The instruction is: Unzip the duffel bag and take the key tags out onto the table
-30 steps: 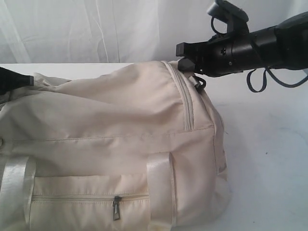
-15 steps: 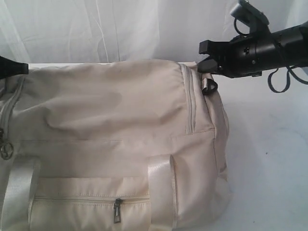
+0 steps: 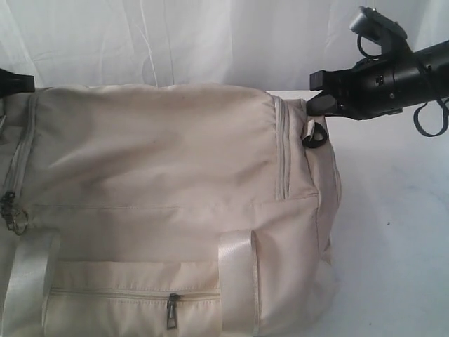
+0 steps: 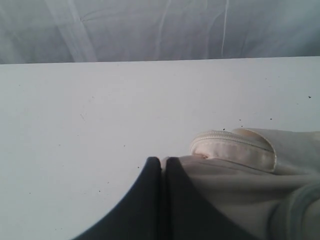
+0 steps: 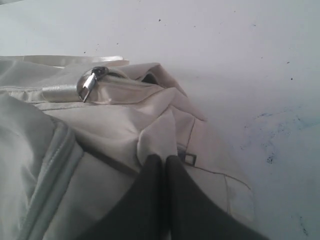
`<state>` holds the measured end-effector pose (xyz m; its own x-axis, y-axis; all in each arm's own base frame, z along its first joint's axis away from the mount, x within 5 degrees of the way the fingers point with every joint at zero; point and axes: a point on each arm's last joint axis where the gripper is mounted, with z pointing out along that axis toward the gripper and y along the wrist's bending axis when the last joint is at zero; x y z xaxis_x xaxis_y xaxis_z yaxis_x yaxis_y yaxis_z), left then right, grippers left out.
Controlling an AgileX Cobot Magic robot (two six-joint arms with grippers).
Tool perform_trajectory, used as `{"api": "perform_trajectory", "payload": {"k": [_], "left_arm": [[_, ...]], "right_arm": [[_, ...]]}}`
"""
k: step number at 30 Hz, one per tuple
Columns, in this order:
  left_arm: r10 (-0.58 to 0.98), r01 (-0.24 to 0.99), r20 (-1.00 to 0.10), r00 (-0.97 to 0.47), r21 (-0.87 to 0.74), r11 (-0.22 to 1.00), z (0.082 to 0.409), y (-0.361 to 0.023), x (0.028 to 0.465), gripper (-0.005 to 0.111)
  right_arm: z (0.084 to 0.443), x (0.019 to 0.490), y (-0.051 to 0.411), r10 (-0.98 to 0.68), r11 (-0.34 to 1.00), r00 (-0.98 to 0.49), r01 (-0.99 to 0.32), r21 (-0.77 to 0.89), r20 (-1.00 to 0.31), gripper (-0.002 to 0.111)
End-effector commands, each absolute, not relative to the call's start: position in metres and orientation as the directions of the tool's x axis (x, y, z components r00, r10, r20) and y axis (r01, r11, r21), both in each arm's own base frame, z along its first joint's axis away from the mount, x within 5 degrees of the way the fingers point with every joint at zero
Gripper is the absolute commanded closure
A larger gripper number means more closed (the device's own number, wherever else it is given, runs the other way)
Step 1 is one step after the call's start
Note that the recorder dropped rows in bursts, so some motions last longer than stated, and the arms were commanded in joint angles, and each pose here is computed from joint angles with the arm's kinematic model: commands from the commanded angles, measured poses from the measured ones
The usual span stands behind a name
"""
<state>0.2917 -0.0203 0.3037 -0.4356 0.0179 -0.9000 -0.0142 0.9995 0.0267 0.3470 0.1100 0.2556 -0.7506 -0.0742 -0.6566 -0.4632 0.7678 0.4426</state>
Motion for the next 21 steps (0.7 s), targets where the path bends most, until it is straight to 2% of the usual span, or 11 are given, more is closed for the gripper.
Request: {"api": "perform_trajectory", "payload": {"k": [1,3,5,8,10,12,15,18,19,21], "left_arm": [[0.035,-0.094,-0.894,-0.447,0.086,0.992,0.313,-0.006,0.284,0.107],[0.034,-0.096,-0.893,-0.448,0.086,0.992,0.313,-0.005,0.284,0.107],[0.034,-0.096,-0.893,-0.448,0.086,0.992,0.313,-0.005,0.284,0.107],[0.035,-0.095,-0.893,-0.448,0.086,0.992,0.313,-0.005,0.284,0.106],[0.035,-0.095,-0.893,-0.448,0.086,0.992,0.313,-0.005,0.284,0.1],[0.035,-0.092,-0.895,-0.445,0.085,0.992,0.314,-0.006,0.285,0.091],[0.035,-0.077,-0.902,-0.43,0.075,0.994,0.315,-0.007,0.285,0.074],[0.037,-0.057,-0.91,-0.413,0.066,0.996,0.316,-0.009,0.286,0.052],[0.036,-0.058,-0.912,-0.408,0.065,0.996,0.318,-0.009,0.285,0.043],[0.103,-0.078,-0.906,-0.411,0.148,0.986,0.326,-0.004,0.276,0.041]], "right_arm": [[0.267,0.353,0.091,-0.082,0.829,-0.687,-0.449,0.333,-0.722,0.105],[0.275,0.353,0.091,-0.085,0.829,-0.668,-0.459,0.32,-0.74,0.1],[0.285,0.353,0.09,-0.084,0.83,-0.641,-0.468,0.302,-0.763,0.088],[0.301,0.352,0.09,-0.091,0.826,-0.598,-0.492,0.275,-0.796,0.06],[0.314,0.348,0.092,-0.093,0.81,-0.579,-0.517,0.276,-0.81,0.044],[0.326,0.341,0.1,-0.139,0.769,-0.548,-0.585,0.259,-0.825,0.041],[0.343,0.327,0.117,-0.27,0.676,-0.424,-0.723,0.144,-0.865,0.042],[0.352,0.305,0.149,-0.406,0.485,-0.237,-0.874,0.012,-0.883,0.042],[0.352,0.287,0.175,-0.459,0.33,-0.118,-0.943,-0.046,-0.881,0.042],[0.348,0.262,0.212,-0.497,0.17,-0.009,-0.982,-0.087,-0.868,0.042]]}}
